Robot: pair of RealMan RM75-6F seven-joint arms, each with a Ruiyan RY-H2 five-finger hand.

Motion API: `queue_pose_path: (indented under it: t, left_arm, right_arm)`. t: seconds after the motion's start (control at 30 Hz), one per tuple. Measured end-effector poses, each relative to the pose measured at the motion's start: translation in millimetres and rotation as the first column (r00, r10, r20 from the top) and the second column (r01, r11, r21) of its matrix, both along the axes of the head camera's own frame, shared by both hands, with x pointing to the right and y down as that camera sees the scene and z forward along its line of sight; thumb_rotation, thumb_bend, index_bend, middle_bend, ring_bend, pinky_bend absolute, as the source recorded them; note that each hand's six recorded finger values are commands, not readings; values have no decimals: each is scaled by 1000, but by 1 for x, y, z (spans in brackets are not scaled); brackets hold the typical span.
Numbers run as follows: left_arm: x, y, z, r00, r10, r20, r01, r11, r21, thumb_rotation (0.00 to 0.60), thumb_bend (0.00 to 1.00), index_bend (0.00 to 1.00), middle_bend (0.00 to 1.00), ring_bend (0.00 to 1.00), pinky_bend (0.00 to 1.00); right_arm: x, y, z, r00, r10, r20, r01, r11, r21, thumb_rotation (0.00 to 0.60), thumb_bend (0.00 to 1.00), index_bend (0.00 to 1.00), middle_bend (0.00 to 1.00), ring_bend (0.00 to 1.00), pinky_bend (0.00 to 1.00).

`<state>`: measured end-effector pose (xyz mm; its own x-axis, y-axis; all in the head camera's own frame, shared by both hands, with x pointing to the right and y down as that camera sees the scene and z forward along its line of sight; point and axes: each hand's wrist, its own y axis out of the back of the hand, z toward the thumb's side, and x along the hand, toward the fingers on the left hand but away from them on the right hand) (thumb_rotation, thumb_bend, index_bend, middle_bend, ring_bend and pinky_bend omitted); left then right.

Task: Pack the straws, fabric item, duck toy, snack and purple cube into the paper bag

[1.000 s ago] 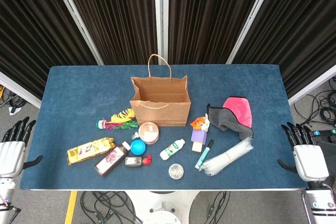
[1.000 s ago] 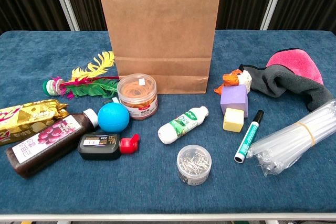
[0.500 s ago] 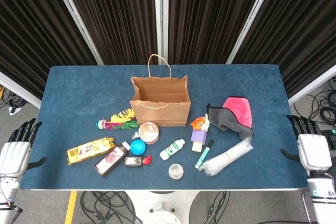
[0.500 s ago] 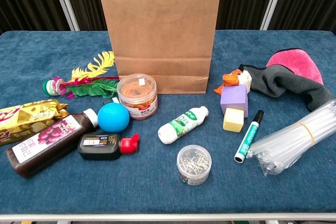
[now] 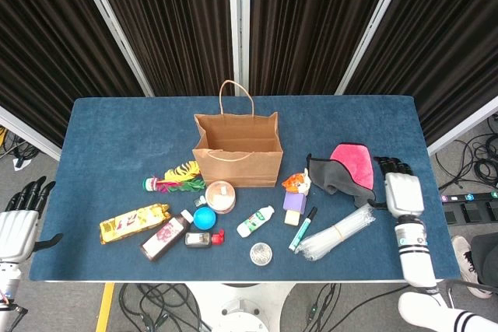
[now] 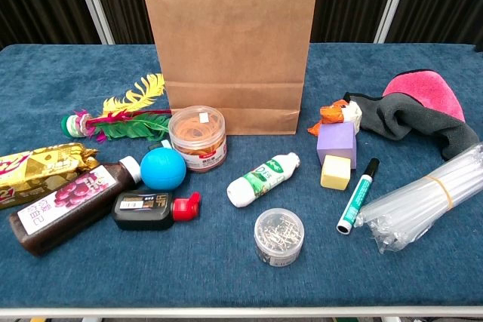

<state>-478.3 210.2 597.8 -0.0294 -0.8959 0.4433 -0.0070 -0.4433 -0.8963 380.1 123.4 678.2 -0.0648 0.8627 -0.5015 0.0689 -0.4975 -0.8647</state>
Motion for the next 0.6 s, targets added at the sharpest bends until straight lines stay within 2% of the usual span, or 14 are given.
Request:
queue_pose_path:
  t: [0.13, 0.2, 0.33, 0.43, 0.53, 0.6]
  left_arm:
    - [-3, -1, -3, 1000, -13, -17, 13, 1000, -1, 600, 64, 85, 34, 0, 168]
    - [-3, -1, -4, 1000, -14, -20, 14, 1000, 1, 600, 64, 85, 34, 0, 168]
    - [0, -1, -2, 1000, -13, -25, 13, 1000, -1, 600, 63, 84, 34, 0, 167]
    - [3, 1, 3, 1000, -7, -27, 7, 1000, -10, 600, 63, 84, 34, 0, 167]
    - [8, 1, 6, 1000, 2, -25, -2, 1000, -13, 600, 63, 84, 34, 0, 167]
    - [10, 0, 8, 1000, 7, -23, -7, 1000, -12, 600, 63, 84, 34, 0, 167]
  right_arm:
    - [-11, 4, -9, 998, -55, -10, 55, 998, 14, 600, 7, 167, 166, 105, 180]
    - [-15, 5, -19, 994, -108, -22, 109, 994, 29, 600, 6, 167, 165, 104, 182]
    - [-19, 7, -38, 959, -276, -66, 278, 960, 21, 600, 0, 167, 162, 96, 185]
    - [-22, 16, -43, 896, -436, -84, 433, 900, -50, 600, 0, 168, 166, 93, 185]
    - [-25, 32, -39, 817, -574, -61, 561, 815, -145, 600, 0, 171, 183, 93, 185]
    - [-27, 44, -35, 759, -650, -36, 632, 749, -198, 600, 0, 174, 188, 93, 185]
